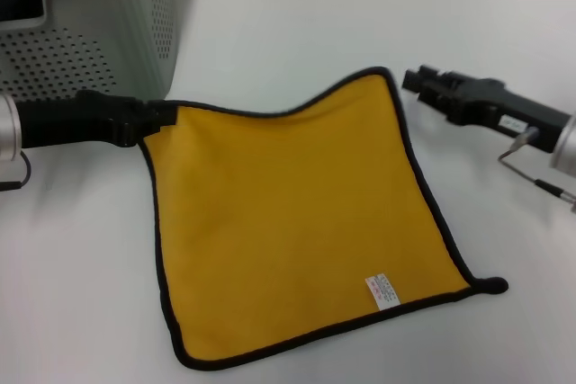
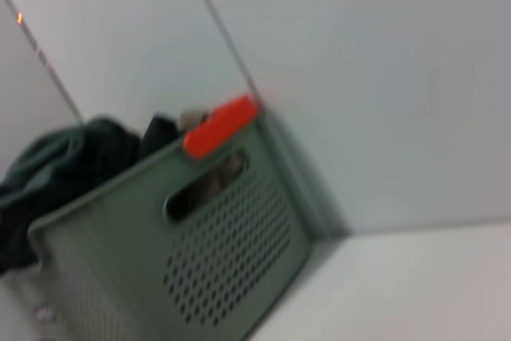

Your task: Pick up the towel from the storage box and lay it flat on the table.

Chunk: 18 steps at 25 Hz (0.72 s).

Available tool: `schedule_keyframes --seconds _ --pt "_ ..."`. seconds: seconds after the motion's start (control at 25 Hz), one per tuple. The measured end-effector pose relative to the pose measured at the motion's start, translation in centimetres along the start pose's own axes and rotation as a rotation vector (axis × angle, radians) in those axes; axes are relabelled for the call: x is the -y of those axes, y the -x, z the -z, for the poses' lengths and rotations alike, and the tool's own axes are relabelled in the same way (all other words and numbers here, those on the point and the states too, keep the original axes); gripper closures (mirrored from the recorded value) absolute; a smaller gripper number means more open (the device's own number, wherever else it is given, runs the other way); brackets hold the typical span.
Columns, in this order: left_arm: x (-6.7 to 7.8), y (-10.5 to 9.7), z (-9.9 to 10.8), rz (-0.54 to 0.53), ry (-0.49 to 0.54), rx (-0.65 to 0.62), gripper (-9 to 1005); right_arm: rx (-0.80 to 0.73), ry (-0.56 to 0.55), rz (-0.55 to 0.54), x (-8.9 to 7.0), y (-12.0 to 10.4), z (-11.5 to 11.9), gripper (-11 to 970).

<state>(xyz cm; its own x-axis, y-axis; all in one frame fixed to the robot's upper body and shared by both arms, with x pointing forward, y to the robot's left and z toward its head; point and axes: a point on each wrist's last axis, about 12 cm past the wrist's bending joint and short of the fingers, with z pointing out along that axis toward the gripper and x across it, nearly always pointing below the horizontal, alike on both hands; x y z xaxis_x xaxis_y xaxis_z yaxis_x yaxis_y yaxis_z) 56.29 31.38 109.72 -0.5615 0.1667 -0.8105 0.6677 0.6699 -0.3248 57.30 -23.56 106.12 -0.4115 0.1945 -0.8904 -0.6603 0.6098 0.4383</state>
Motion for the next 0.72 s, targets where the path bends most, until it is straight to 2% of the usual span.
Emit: schedule_keyframes --seconds 0.12,0.4,0.56,0.72 --pt "-0.1 -0.3 0.3 0.014 0.010 0.011 893 0.050 -0.008 -0.002 0.3 0.3 0.9 731" --pt "-0.2 -0.7 1.2 0.021 0.003 0.032 643 0.077 -0.010 -0.007 0.2 0.0 2.2 535" --pt "0.1 -0.5 1.8 0.008 -0.034 0.057 487 0.092 0.014 -0.007 -0.3 -0.2 2.4 339" --pt "0.9 -0.5 2.8 -0.039 -0.105 0.140 407 0.107 0.068 0.005 -1.0 -0.4 2.6 189"
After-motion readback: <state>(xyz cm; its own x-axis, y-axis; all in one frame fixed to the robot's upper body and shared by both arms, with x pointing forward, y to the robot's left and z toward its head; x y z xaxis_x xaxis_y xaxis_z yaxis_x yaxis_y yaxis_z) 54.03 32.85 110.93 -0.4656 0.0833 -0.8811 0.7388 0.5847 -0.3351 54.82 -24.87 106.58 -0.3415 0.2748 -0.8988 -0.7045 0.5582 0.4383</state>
